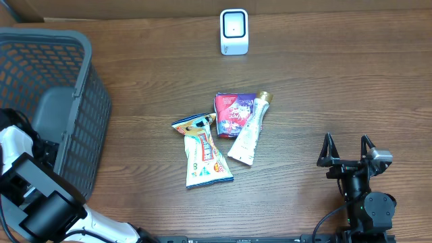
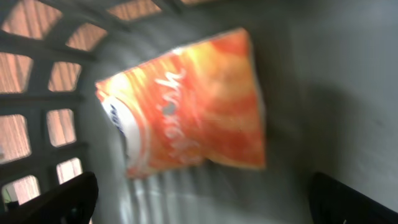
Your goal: Scan the item barcode
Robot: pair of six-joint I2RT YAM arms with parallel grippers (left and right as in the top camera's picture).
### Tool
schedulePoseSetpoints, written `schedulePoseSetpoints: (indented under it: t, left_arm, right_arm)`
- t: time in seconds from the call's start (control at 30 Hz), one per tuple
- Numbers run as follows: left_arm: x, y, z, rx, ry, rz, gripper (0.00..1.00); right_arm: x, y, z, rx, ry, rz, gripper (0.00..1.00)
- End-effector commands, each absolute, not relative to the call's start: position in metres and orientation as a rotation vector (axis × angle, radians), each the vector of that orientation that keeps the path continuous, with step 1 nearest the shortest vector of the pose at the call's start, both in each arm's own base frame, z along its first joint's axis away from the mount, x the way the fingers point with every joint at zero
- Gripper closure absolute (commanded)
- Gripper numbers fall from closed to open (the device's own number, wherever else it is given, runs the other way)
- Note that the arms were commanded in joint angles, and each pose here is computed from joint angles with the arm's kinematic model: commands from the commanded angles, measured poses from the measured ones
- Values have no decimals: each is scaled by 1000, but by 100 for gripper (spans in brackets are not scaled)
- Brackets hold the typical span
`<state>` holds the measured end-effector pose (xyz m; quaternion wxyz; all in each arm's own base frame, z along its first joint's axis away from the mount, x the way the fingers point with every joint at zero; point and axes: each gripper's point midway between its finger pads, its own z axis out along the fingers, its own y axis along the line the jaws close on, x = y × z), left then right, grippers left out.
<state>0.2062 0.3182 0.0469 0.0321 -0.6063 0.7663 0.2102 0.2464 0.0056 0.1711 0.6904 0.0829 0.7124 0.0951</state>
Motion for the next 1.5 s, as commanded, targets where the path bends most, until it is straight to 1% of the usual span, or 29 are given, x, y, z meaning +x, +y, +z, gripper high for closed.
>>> schedulePoseSetpoints:
  t: [0.0,0.27,0.57,0.73,0.77,0.8,0.83,0.87,0.93,0.97,1.07,1.1,1.3,1.47]
  left_arm:
    - [192,326,46,-1927,2301,730,0]
    - [186,335,48,-2071,2103,743,0]
    - [190,346,44,-2059,2034,738,0]
    - [187,343,30,-2062,2042,739,0]
    - [187,342,28,-2065,2047,739,3]
    - [185,340,23,-2070,2058,740,16]
    - [183,338,20,-2074,2066,741,33]
    - [183,338,17,-2077,2074,743,44]
    - [182,337,15,-2079,2084,744,60]
    - [182,337,14,-2077,2090,744,71]
    - [182,336,13,-2077,2100,743,92]
    - [182,336,12,-2077,2102,740,96]
    - [191,339,22,-2009,2170,708,96]
    - [219,350,70,-1929,2187,633,96]
  right_arm:
    - [246,5,170,186,1587,211,0]
    - [246,5,170,186,1587,211,0]
    - [246,5,170,185,1587,211,0]
    - [246,5,170,185,1587,211,0]
    - [246,5,170,186,1587,211,0]
    - [246,5,170,186,1587,211,0]
    - [246,5,170,186,1587,211,0]
    - [246,5,170,186,1587,211,0]
    - [246,5,170,185,1587,211,0]
    - [246,5,170,186,1587,211,0]
    - [246,5,170,186,1587,211,0]
    - [246,5,170,186,1587,211,0]
    - [246,5,170,186,1587,211,0]
    - [246,5,170,186,1587,211,0]
